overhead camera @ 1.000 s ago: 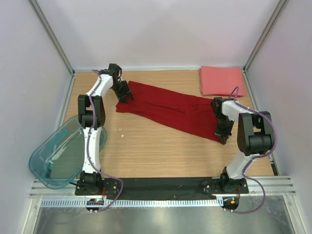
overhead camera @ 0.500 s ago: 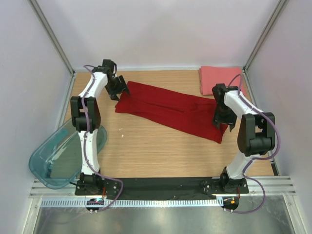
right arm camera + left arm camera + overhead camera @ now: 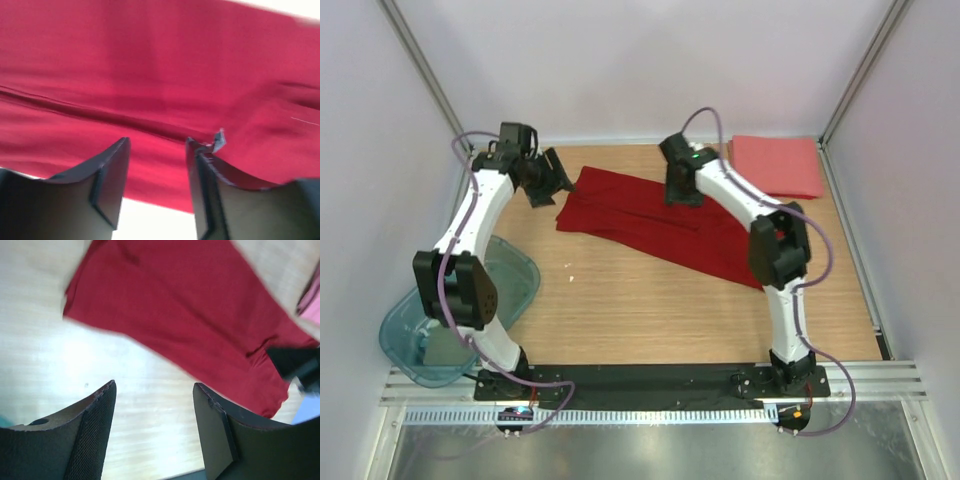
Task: Fold and stack the t-shirts
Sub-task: Fold the tshirt
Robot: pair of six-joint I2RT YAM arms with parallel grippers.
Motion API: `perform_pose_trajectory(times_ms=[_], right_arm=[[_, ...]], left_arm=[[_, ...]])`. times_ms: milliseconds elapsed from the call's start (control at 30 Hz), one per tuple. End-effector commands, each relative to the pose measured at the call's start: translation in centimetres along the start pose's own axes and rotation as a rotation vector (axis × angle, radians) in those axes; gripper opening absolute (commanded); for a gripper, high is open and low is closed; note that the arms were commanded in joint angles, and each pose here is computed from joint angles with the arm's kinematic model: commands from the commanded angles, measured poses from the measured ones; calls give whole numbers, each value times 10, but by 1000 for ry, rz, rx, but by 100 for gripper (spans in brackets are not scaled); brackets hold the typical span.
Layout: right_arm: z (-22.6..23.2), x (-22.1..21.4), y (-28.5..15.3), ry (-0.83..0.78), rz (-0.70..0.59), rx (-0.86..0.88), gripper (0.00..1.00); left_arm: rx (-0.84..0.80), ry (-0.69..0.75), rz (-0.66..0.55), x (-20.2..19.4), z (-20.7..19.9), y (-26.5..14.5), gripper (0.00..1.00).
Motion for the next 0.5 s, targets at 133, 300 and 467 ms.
perform_pose_trajectory(times_ms=[133, 300, 467], right_arm=[[132, -20, 23, 57, -174, 238, 48], [157, -52, 45, -40, -226, 196, 51], [151, -76, 63, -111, -179, 141, 53]], left_arm=[[-45, -34, -31, -44, 3, -29, 62], [-35, -53, -25, -66, 9, -43, 60], [10, -21, -84, -70, 11, -71, 60]])
Point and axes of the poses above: each gripper's point midway between its finger pads, its own y axis out along the fingers, its own z axis along the line the jaws close on, x = y × z, the point moved 9 cm from there along -y, back along the fingers, and after that the axes turned 11 degrees about y, right-handed, at the moved point
